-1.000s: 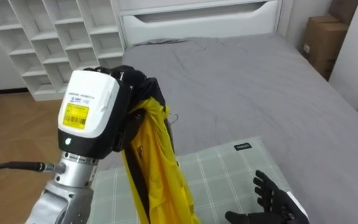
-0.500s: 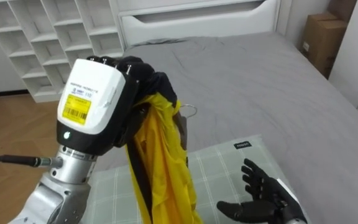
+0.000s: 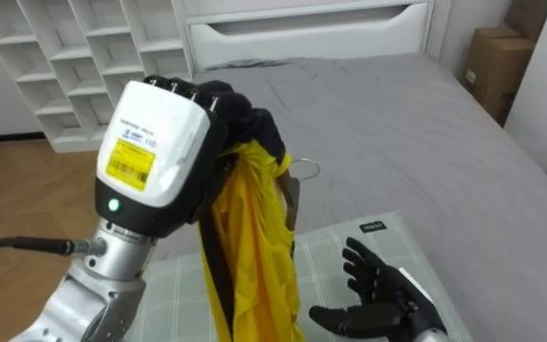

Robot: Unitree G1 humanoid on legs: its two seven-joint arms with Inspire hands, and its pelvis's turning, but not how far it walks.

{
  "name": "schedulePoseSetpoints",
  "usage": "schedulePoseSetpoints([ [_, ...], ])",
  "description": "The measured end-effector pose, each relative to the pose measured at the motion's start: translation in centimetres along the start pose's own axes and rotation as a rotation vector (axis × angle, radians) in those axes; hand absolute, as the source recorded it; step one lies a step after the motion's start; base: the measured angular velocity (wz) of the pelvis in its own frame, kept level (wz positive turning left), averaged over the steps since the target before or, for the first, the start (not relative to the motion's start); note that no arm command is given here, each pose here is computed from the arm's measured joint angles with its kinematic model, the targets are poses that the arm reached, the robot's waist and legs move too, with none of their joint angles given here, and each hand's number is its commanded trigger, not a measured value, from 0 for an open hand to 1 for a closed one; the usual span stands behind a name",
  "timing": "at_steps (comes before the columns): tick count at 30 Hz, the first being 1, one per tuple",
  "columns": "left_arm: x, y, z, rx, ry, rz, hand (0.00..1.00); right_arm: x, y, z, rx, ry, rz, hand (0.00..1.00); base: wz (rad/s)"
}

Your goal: Hang clothes

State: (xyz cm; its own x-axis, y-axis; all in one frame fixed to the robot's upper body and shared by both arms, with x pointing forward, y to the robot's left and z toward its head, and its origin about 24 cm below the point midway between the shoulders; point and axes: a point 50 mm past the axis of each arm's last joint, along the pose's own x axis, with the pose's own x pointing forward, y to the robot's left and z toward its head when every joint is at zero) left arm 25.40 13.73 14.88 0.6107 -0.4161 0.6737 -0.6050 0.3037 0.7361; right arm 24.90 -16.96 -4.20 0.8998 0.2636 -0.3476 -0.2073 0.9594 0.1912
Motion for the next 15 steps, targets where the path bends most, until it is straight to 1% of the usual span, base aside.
schedulePoseSetpoints([
  [2, 0.0, -0.3, 0.7, -0.018, -0.019, -0.013, 1.00, 0.6, 0.2, 0.1, 0.006, 0.012, 0.014, 0.00, 0.00],
  [5, 0.0, -0.2, 0.7, -0.014, -0.026, -0.013, 1.00, 1.3, 0.6, 0.7, -0.010, 0.010, 0.045, 0.00, 0.00],
  [11, 0.0, 0.0, 0.5, 0.003, -0.031, -0.017, 1.00, 1.6, 1.0, 1.0, -0.020, 0.009, 0.072, 0.00, 0.00],
  [15, -0.1, 0.0, 0.5, 0.006, -0.030, -0.017, 1.00, 1.6, 1.1, 0.4, 0.049, 0.028, 0.067, 0.00, 0.00],
])
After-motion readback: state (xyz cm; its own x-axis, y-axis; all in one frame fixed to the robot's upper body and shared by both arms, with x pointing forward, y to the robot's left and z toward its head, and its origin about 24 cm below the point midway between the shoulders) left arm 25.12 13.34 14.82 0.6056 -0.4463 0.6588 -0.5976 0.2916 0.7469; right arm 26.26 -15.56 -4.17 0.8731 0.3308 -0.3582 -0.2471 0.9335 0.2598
